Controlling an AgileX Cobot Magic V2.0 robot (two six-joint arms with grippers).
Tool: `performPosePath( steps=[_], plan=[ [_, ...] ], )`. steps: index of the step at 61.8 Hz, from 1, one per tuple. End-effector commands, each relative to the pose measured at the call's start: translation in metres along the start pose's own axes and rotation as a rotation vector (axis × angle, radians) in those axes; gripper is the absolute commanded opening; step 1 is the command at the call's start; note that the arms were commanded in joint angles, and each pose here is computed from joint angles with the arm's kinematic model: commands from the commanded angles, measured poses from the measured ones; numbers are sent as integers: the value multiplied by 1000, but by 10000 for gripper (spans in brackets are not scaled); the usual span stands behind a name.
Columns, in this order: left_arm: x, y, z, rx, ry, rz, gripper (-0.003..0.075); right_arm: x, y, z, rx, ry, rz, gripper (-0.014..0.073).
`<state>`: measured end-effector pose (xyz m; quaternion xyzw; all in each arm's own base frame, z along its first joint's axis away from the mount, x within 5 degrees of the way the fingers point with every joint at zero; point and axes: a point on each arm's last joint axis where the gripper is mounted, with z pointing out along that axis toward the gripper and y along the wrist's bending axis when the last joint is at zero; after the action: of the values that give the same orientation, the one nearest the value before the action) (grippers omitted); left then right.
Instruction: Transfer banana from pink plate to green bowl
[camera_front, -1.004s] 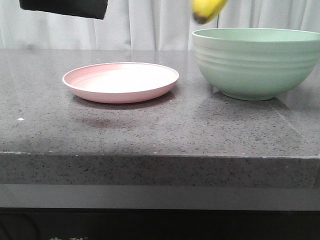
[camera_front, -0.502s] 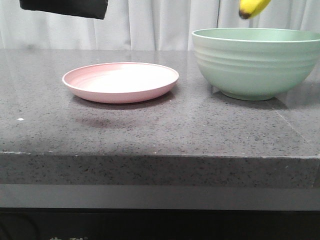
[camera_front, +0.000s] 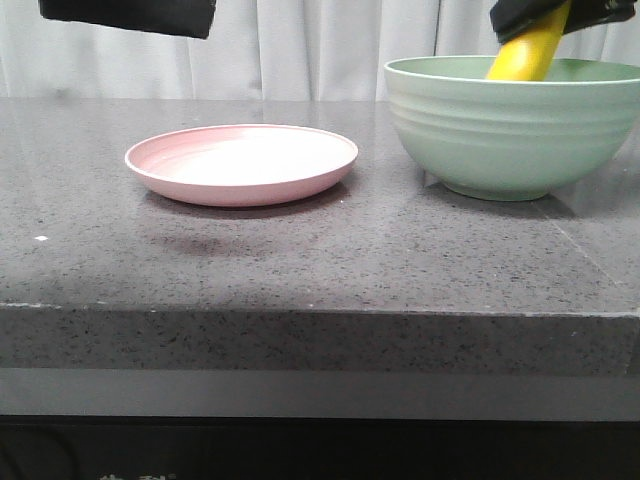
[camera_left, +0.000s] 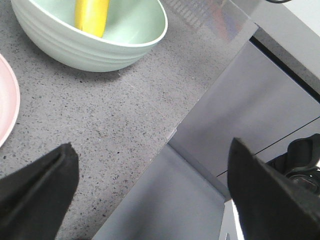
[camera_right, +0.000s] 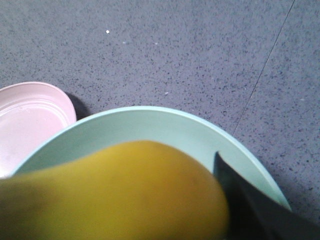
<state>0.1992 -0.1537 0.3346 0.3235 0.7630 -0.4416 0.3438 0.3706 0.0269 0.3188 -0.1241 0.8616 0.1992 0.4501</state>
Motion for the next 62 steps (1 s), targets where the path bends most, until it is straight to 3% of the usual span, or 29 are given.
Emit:
performPosePath(
  steps=[1, 6, 21, 35, 43, 62],
  plan=[
    [-13, -11, -8, 30, -76, -10, 598, -22, 7, -19, 8, -102, 0, 554],
    [-13, -11, -8, 30, -76, -10, 598, -22, 8, -20, 8, -105, -1, 598],
    [-13, -11, -8, 30, -76, -10, 598, -26, 13, -28, 3, -120, -17, 592],
    [-13, -11, -8, 30, -76, -10, 598, -38, 39, -72, -17, -167, -73, 536],
    [-13, -11, -8, 30, -76, -10, 598, -35, 60, -108, -22, -116, -67, 536],
    [-13, -11, -8, 30, -76, -10, 598, -2, 83, -183, 203, 39, 7, 534]
  ],
)
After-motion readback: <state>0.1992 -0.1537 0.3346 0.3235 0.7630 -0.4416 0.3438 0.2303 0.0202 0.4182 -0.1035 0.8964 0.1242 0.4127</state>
